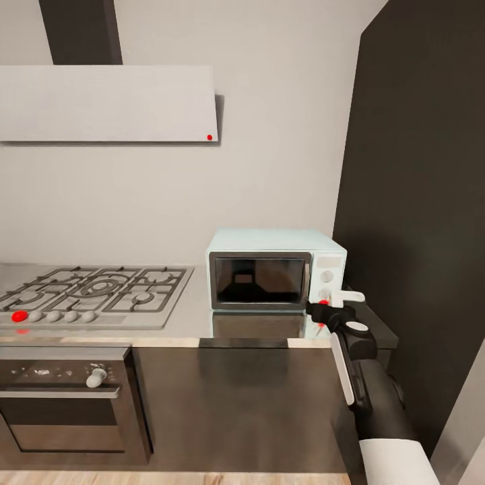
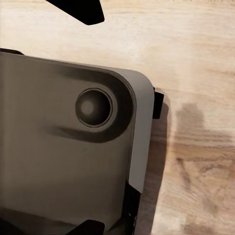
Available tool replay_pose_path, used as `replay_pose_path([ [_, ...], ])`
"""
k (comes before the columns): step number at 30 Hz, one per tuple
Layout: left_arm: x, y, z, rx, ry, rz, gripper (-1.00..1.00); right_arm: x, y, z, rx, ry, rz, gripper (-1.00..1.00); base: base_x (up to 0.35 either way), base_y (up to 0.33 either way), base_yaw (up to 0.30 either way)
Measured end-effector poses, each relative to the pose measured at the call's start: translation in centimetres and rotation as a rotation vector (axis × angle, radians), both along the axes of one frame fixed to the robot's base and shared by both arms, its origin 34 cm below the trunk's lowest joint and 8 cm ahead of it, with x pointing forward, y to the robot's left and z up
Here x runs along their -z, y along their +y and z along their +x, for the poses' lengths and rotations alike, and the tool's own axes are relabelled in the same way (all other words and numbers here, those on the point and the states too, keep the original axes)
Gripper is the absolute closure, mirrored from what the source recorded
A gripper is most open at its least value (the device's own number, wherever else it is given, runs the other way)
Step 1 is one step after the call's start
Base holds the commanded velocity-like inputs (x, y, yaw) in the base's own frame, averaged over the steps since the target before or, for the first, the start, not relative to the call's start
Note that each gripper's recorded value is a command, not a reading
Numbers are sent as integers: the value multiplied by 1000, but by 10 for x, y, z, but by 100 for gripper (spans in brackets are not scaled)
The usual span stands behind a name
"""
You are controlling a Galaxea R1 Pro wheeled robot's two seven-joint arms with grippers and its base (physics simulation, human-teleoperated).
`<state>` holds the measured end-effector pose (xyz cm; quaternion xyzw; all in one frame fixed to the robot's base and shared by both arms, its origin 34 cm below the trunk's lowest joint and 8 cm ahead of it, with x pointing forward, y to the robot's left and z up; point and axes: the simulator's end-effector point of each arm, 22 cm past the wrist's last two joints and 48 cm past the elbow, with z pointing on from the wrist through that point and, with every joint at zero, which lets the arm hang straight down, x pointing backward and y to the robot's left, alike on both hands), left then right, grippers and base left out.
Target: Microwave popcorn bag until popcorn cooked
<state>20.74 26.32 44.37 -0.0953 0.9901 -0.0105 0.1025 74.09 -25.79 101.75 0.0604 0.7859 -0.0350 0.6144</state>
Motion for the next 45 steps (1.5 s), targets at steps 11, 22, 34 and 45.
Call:
replay_pose_path([
  [11, 0, 0, 0, -5, -1, 3, -100, -23, 16, 0, -18, -71, 23, -100, 0, 0, 0],
  [22, 0, 0, 1, 0, -2, 2, -100, -23, 57, 1, -103, -70, -13, -100, 0, 0, 0],
  [34, 0, -1, -1, 11, 0, -1, -100, -22, 54, 1, -96, -66, -16, -100, 172, 0, 0],
  [45, 0, 0, 0, 7, 0, 0, -100, -17, 33, 2, -58, -52, -6, -100, 148, 0, 0],
])
